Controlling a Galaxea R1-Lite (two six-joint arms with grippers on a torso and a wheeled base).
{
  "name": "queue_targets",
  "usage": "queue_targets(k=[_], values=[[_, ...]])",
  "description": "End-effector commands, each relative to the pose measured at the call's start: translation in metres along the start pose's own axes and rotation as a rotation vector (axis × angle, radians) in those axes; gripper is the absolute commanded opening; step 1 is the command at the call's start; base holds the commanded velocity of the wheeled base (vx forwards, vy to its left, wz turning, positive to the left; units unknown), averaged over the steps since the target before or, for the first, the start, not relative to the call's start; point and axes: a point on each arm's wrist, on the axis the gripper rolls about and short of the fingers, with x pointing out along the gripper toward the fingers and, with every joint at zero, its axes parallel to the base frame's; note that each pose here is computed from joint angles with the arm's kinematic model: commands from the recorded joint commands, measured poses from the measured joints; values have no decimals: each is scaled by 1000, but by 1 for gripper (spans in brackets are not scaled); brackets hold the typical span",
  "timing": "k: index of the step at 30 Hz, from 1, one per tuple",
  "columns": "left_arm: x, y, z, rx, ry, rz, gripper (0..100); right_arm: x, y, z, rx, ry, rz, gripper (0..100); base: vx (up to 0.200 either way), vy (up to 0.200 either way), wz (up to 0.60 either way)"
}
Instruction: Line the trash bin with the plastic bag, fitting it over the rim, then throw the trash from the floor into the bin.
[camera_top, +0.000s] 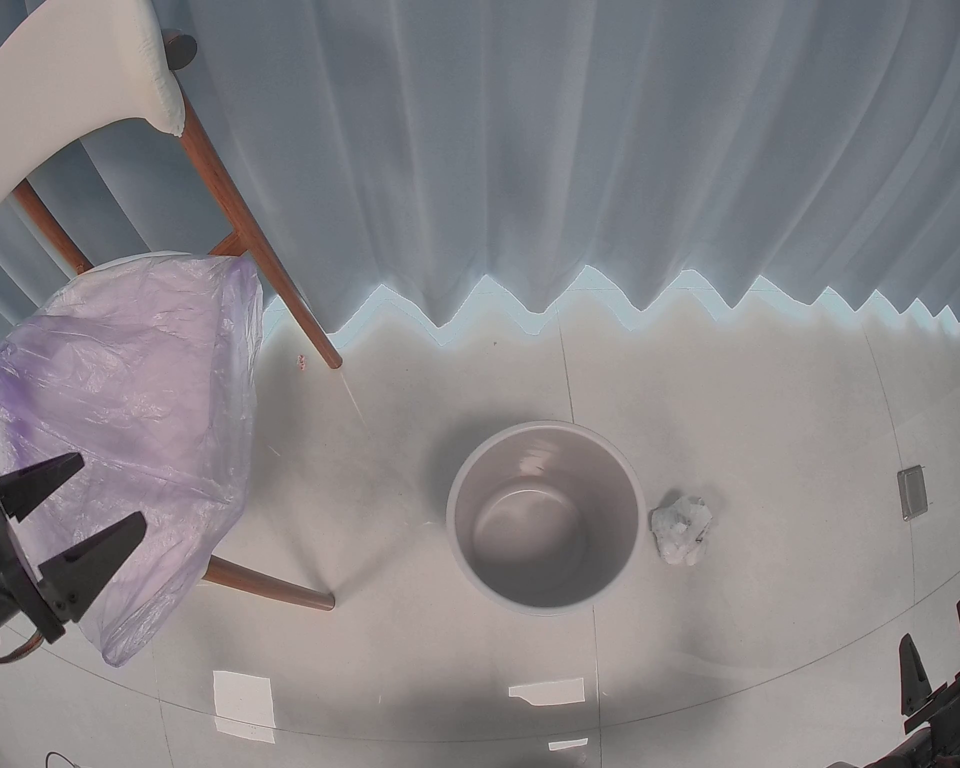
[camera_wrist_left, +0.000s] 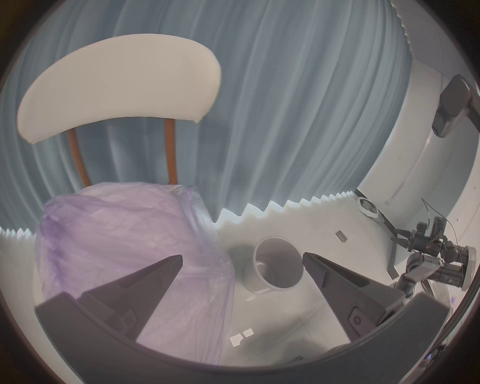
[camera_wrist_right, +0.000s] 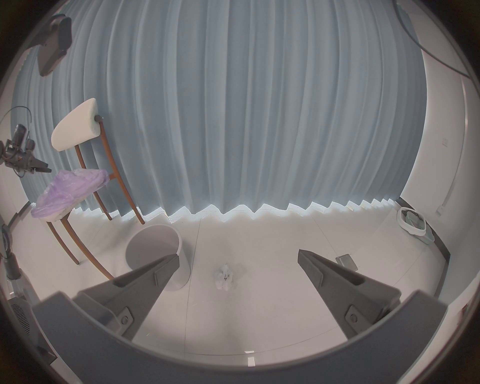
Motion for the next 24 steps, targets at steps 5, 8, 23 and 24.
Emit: queue_targets(k=[5, 8, 23, 24], values=[[65, -1, 23, 108, 87, -109, 100, 0, 0, -5, 0, 1, -1, 100, 0, 0, 0], [90, -1, 30, 152, 123, 2, 100, 0, 0, -5, 0, 1, 1, 100, 0, 0, 0], [141, -13, 31, 364, 255, 350, 100, 0, 0, -5, 0, 1, 1, 100, 0, 0, 0], [142, -12, 31, 402, 266, 357, 100, 0, 0, -5, 0, 1, 1, 100, 0, 0, 0]])
